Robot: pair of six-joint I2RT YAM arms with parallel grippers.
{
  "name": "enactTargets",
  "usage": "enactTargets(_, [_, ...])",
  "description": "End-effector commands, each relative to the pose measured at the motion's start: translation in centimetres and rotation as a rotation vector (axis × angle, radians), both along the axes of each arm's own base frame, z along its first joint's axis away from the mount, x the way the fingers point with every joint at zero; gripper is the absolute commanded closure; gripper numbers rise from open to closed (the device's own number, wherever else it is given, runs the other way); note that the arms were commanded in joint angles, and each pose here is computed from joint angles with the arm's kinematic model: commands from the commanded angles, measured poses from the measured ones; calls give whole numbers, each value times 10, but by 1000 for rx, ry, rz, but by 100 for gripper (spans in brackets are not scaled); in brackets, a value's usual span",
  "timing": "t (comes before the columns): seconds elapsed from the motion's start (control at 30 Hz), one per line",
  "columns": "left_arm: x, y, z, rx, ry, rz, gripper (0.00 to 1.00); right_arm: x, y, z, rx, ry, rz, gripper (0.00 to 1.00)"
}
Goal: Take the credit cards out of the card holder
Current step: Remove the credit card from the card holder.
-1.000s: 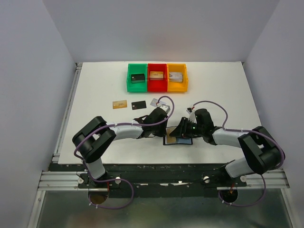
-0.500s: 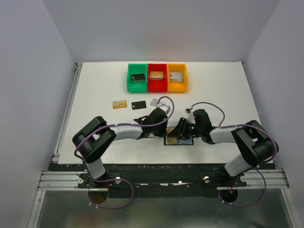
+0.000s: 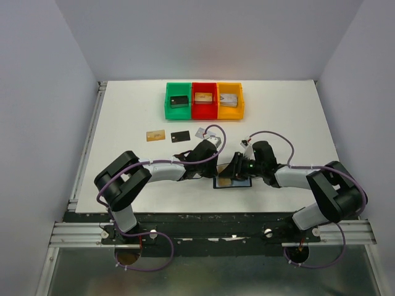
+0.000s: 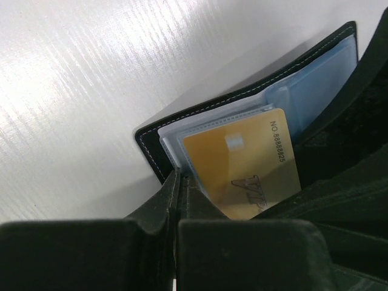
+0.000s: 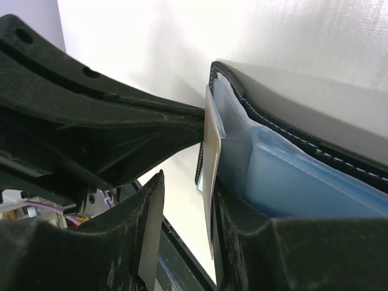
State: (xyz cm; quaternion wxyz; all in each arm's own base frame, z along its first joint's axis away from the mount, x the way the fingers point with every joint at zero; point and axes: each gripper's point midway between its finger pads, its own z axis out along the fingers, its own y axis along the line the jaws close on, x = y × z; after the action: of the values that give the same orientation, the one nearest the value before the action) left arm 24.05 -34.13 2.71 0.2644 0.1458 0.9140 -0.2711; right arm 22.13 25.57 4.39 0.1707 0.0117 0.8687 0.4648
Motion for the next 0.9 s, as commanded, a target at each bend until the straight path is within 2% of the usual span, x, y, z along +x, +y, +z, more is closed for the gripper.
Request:
enactTargets(0.0, [-19,12,-29,72,97,4,100,3,2,14,-12,-58,19,58])
enactTargets(0.6, [-17,15,-32,79,104,23,100,2,-10,20,-83,-89,-2,59])
enactTargets(0.87, [-16,15,-32,80,103,25,100,1,-15,23,-103,-103,-11,63])
